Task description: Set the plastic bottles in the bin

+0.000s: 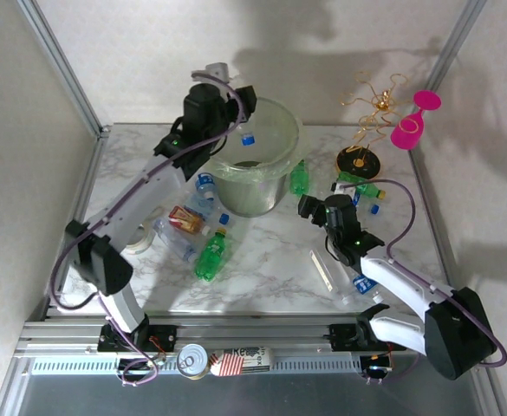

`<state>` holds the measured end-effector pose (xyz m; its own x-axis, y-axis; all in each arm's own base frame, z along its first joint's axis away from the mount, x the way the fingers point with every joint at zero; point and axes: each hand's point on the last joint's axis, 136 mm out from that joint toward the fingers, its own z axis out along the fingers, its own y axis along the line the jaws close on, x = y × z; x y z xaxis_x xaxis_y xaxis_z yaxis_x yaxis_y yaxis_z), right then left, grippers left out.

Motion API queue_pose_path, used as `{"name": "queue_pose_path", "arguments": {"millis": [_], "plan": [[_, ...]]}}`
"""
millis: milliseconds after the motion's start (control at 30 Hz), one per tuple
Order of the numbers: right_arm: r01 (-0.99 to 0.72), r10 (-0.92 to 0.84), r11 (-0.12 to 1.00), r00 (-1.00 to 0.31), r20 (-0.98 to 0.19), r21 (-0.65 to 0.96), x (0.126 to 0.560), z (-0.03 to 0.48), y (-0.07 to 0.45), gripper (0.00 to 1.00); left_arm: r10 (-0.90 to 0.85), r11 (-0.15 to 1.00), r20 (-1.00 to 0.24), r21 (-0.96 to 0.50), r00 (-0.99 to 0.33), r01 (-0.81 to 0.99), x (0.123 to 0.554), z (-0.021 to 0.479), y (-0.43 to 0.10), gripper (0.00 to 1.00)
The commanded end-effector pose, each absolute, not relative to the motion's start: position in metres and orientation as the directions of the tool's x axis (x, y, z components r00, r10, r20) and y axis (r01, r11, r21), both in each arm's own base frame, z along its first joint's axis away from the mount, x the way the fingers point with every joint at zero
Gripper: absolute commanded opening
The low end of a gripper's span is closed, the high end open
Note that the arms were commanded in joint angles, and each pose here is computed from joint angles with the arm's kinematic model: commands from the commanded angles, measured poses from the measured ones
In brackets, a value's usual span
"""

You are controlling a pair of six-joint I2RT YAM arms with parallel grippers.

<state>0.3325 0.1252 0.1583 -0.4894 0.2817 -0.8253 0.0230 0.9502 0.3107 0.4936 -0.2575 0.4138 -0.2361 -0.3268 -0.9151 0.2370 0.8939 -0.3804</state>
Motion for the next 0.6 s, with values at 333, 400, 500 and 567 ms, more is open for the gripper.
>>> {"name": "queue_pose_path", "arguments": {"millis": [333,400,500,567], "plan": [[0.058,0.275,0.958,-0.458,-0.846,0.280,0.317,0.164,0.103,0.99,-0.146,0.972,-0.927,-0.200,-0.346,0.124,0.529,0.335,-0.279,0.38],[0.060,0.271,0.960,-0.456,-0.848,0.274,0.316,0.164,0.102,0.99,-0.136,0.975,-0.923,-0.189,-0.361,0.115,0.532,0.326,-0.280,0.40],[0.063,0.272,0.960,-0.452,-0.850,0.274,0.315,0.164,0.100,0.99,-0.127,0.978,-0.918,-0.179,-0.375,0.108,0.533,0.319,-0.281,0.44],[0.063,0.271,0.960,-0.451,-0.850,0.273,0.314,0.164,0.099,0.99,-0.125,0.978,-0.918,-0.178,-0.376,0.109,0.533,0.319,-0.283,0.49]]}}
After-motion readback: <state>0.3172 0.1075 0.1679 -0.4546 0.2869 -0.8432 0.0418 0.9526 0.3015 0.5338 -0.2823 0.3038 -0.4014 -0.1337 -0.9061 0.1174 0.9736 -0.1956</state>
